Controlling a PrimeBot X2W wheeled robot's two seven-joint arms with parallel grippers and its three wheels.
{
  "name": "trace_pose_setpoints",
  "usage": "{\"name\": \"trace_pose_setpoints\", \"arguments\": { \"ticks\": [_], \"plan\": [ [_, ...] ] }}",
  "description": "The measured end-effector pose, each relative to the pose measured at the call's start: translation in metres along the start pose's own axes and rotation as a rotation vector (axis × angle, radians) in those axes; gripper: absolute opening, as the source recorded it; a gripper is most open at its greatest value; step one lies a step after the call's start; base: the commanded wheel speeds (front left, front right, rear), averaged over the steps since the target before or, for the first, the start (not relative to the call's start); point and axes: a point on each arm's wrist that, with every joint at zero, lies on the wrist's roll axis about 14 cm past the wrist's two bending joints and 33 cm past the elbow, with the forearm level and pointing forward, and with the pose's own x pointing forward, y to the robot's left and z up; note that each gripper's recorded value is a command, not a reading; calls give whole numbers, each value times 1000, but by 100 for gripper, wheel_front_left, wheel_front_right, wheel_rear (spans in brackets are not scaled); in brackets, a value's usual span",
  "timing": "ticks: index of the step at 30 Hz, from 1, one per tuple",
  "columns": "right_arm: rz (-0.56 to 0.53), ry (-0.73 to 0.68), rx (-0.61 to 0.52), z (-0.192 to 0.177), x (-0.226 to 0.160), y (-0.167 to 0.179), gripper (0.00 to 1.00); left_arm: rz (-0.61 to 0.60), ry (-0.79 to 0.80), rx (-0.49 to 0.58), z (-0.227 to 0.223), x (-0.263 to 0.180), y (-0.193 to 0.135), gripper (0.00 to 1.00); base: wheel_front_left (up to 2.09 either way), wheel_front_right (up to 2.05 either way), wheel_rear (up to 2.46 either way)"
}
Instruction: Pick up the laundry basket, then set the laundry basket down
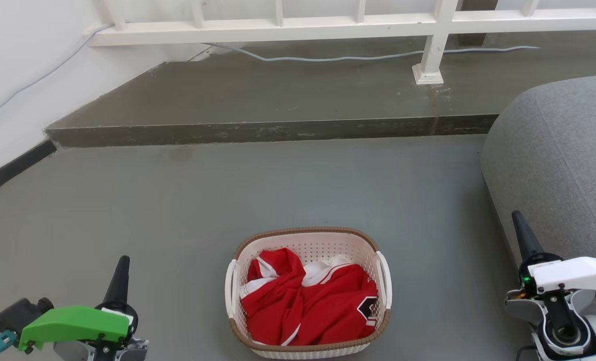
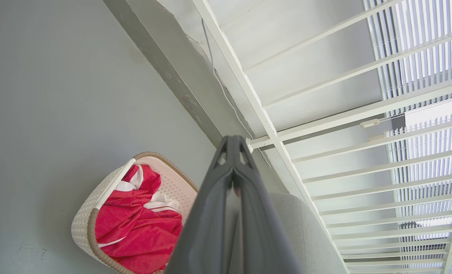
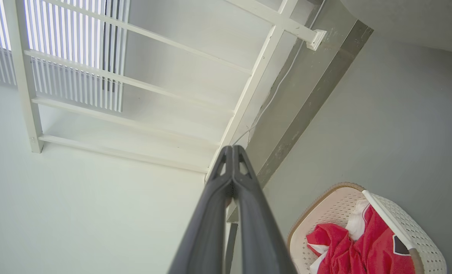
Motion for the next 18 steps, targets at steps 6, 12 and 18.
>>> {"name": "trace_pose_setpoints", "arguments": {
  "ticks": [6, 12, 18],
  "plan": [
    [0, -3, 75, 1, 0, -1, 0, 6, -6, -68, 4, -1, 4, 0, 0, 0, 0],
    [19, -7, 161, 4, 2, 2, 0, -9, -13, -150, 7, 0, 3, 0, 0, 0, 0],
    [40, -16, 250, 8, 4, 6, 0, -36, -30, -233, 15, 3, -3, 0, 0, 0, 0]
  ]
}}
